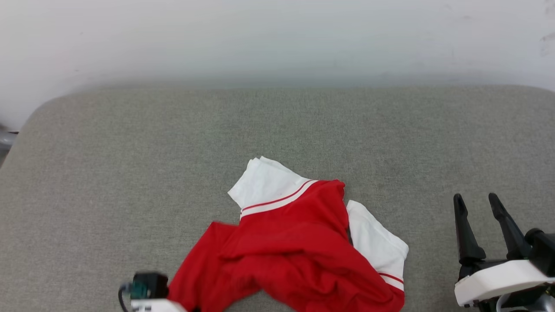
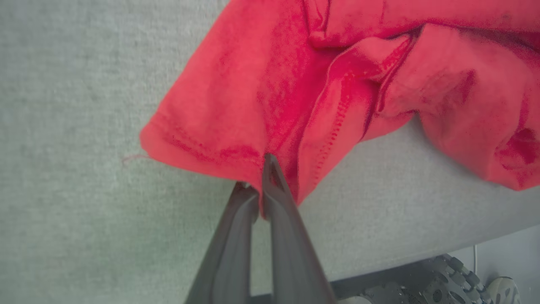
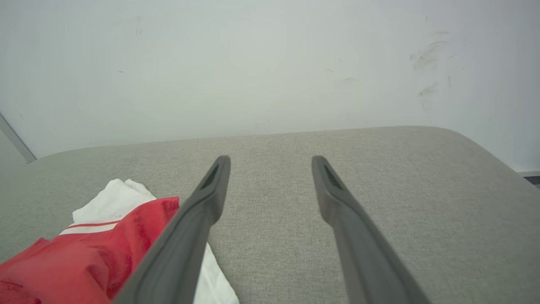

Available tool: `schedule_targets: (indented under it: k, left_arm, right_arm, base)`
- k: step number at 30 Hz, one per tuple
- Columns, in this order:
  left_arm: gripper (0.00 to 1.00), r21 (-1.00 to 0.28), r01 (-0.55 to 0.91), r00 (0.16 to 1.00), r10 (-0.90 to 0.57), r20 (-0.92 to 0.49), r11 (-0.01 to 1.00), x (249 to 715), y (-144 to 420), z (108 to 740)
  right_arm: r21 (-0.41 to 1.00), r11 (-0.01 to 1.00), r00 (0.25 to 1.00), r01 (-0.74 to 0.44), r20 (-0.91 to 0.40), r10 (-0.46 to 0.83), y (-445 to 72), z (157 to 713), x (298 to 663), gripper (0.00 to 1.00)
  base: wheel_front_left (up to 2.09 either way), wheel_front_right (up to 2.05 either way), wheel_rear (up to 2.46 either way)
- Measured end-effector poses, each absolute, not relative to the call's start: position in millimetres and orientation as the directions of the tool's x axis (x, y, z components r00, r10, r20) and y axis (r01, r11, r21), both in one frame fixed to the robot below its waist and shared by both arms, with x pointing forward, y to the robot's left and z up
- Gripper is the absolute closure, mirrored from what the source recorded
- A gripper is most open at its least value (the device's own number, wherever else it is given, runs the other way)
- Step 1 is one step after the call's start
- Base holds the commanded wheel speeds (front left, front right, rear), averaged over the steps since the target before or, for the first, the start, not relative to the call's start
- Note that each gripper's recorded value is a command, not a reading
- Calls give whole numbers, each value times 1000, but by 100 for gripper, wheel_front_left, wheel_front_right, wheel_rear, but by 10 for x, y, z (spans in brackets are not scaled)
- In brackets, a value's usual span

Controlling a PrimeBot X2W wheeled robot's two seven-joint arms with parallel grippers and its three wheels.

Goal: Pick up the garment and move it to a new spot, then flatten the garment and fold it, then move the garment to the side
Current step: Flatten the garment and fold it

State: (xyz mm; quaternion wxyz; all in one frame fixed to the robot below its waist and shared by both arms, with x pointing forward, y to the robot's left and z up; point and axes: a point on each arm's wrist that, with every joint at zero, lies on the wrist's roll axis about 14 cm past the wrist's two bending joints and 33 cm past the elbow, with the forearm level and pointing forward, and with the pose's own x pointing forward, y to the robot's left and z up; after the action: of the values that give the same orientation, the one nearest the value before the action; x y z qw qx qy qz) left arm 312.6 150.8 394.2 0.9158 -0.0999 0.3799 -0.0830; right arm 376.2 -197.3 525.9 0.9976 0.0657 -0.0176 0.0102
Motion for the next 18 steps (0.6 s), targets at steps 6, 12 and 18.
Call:
schedule_targets:
  k: [6,12,18]
  left_arm:
    - [100,-298,-45,610,-210,-764,953,2535,1482,3659]
    - [82,-320,-55,591,-227,-774,946,2323,1363,3562]
    - [0,-314,0,715,-220,-664,949,2652,1316,3800]
  right_arm:
    - [122,992,999,-17,43,12,-1997,5307,3664,0]
    - [114,993,999,13,37,-17,-2103,5320,3533,0]
    - [107,994,999,26,30,-30,-2152,5334,3475,0]
  base:
    - [0,0,0]
    - [0,0,0]
    - [0,0,0]
